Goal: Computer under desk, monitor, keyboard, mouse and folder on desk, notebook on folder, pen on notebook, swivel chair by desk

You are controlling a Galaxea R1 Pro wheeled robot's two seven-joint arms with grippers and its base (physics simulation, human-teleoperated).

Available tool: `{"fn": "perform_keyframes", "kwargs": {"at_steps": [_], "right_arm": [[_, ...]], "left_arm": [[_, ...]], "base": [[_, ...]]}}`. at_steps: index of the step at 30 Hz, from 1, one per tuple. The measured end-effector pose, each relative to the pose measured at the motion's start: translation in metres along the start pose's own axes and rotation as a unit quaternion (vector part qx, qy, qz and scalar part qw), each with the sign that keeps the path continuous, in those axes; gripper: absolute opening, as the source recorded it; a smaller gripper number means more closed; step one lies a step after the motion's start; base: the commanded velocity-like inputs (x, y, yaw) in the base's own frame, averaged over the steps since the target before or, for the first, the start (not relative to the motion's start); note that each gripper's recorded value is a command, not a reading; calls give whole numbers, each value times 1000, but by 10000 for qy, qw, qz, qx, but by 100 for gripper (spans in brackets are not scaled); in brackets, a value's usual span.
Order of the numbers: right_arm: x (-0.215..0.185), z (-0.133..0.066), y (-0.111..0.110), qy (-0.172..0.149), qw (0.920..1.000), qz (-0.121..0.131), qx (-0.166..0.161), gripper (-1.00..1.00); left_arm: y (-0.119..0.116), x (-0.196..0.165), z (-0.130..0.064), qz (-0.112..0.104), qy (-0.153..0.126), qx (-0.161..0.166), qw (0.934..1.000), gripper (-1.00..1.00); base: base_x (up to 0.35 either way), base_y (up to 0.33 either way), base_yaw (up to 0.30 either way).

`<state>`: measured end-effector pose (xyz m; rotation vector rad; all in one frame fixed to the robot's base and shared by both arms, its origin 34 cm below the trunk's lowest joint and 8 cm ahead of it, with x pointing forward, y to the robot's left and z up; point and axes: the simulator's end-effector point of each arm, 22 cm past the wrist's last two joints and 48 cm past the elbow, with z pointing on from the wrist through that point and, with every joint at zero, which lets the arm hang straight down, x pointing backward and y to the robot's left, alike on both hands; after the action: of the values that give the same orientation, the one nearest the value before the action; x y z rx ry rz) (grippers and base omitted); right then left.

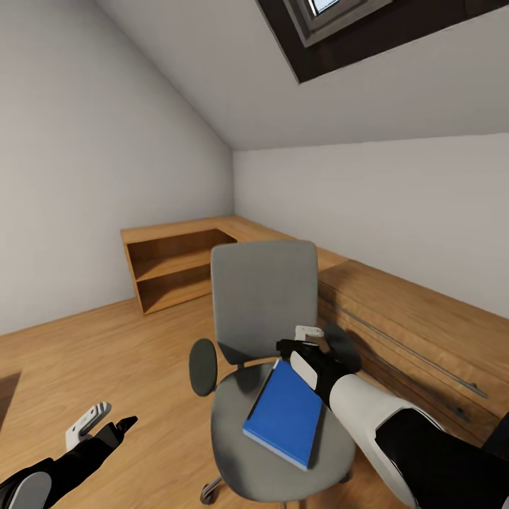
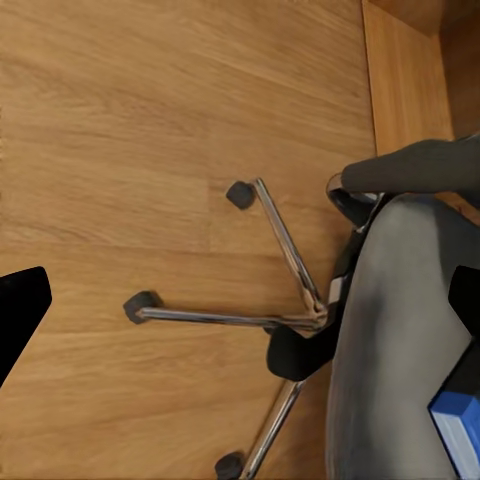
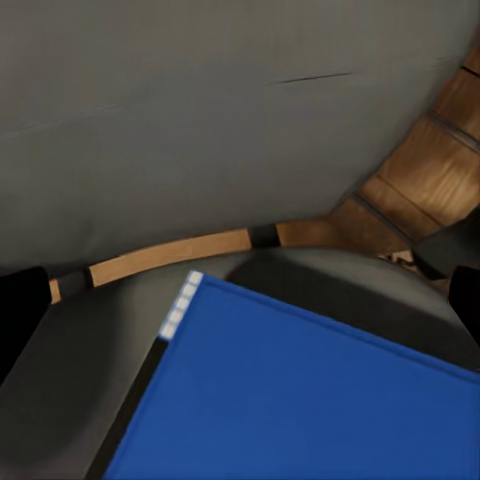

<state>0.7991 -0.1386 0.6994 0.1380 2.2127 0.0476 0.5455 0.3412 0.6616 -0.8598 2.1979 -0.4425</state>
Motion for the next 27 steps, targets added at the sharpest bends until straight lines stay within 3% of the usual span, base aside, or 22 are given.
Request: {"fn": "perform_keyframes", "kwargs": {"at_steps": [27], "right_arm": [[38, 20, -3, 0, 10000, 4, -6, 100]], "left_arm": [[25, 26, 24, -3, 4, 4, 10000, 100]], "base": [[0, 0, 0]]}}
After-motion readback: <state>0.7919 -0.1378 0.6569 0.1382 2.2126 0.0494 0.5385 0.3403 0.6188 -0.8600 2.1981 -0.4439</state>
